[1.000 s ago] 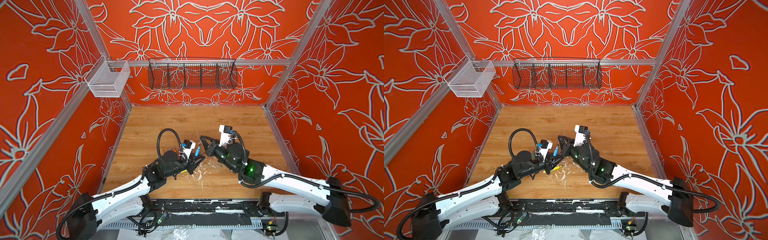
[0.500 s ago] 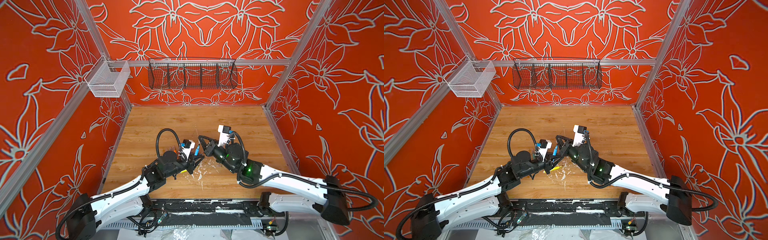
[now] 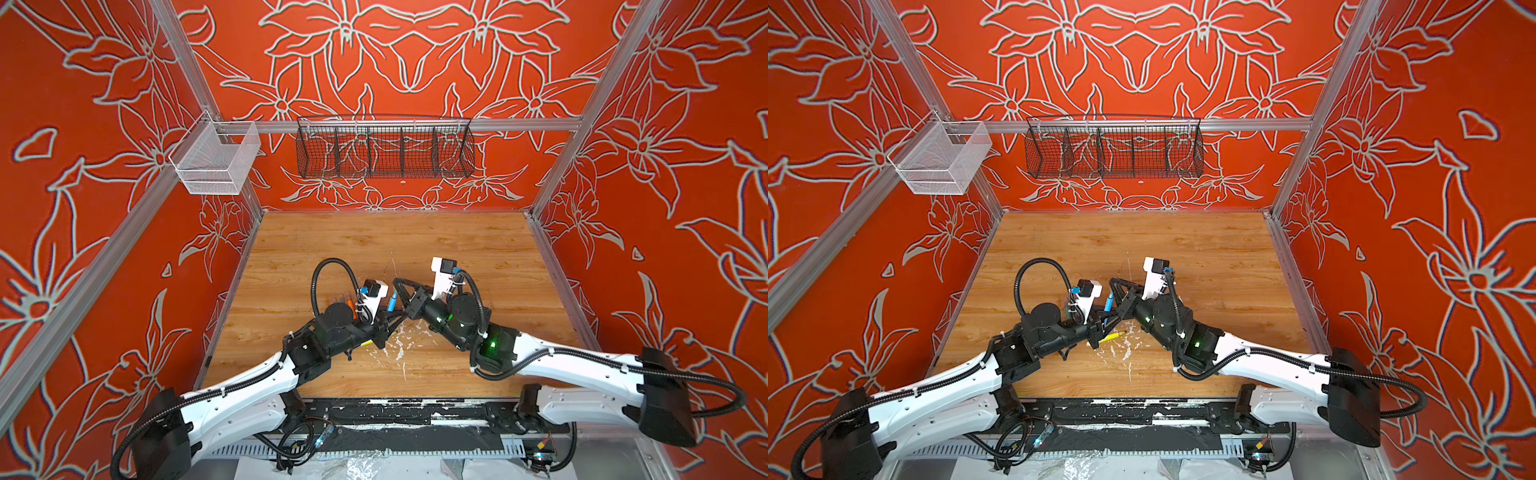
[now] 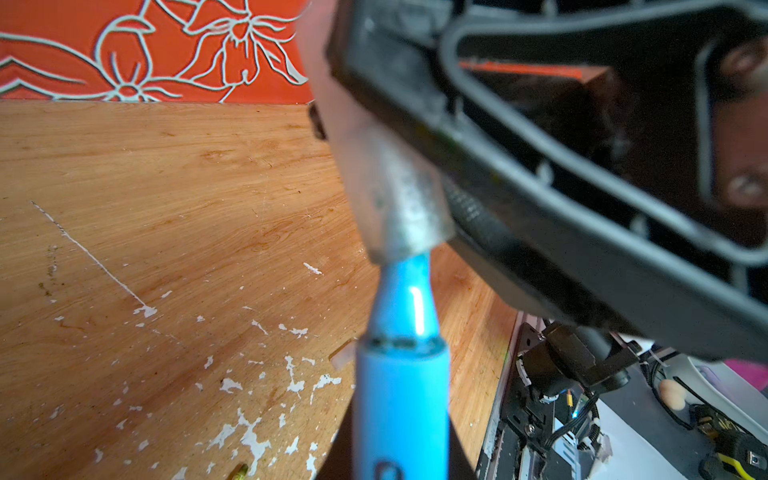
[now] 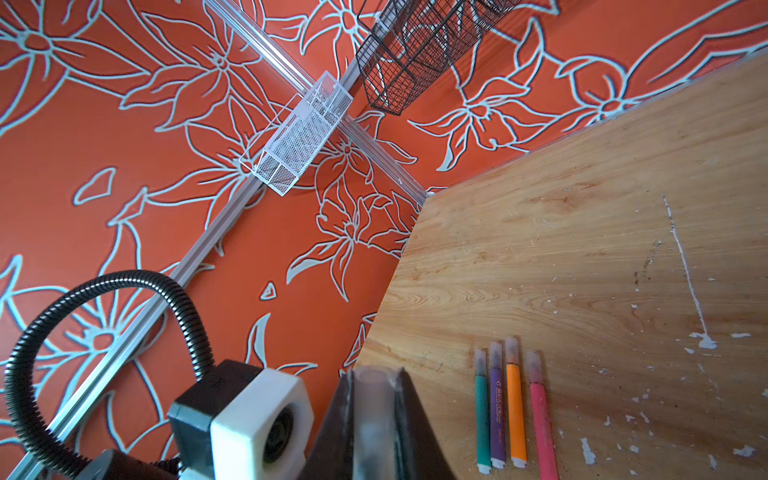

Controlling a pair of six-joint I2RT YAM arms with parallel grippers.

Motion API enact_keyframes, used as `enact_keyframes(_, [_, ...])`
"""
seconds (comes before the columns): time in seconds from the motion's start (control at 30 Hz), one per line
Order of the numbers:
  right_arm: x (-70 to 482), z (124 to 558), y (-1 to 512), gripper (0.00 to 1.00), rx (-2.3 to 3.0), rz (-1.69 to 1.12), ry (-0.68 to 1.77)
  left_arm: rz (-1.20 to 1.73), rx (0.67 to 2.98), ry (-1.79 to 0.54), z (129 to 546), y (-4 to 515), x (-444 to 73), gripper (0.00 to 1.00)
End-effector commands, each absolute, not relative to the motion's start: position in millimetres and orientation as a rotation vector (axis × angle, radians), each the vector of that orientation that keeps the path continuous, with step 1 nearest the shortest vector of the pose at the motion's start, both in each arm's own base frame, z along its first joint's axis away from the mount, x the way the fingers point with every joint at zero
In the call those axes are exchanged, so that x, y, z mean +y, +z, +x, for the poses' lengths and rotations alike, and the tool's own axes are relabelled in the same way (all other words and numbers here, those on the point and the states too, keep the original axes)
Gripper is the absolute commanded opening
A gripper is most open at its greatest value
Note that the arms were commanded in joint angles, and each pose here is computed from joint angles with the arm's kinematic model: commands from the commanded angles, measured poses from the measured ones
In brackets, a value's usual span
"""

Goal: Insert the pens into the pen caps
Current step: 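Lower the cap in the right gripper down over the blue marker tip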

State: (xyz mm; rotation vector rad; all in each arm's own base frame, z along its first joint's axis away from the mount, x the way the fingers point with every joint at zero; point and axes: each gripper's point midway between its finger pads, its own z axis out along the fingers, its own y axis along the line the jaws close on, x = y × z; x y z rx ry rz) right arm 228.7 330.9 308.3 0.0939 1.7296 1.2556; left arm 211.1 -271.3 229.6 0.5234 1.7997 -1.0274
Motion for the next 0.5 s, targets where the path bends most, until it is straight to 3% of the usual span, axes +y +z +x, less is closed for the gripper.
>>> enact_keyframes(0.0, [341,215,300,0.00,1.751,0.054,1.243,0.491,1.749,-1.051,213,246,-269,0.00])
enact_keyframes(0.47, [365,173,276,0.00,1.803,0.002,1.086,0.390,1.790,-0.997,227,242,-257,0.00])
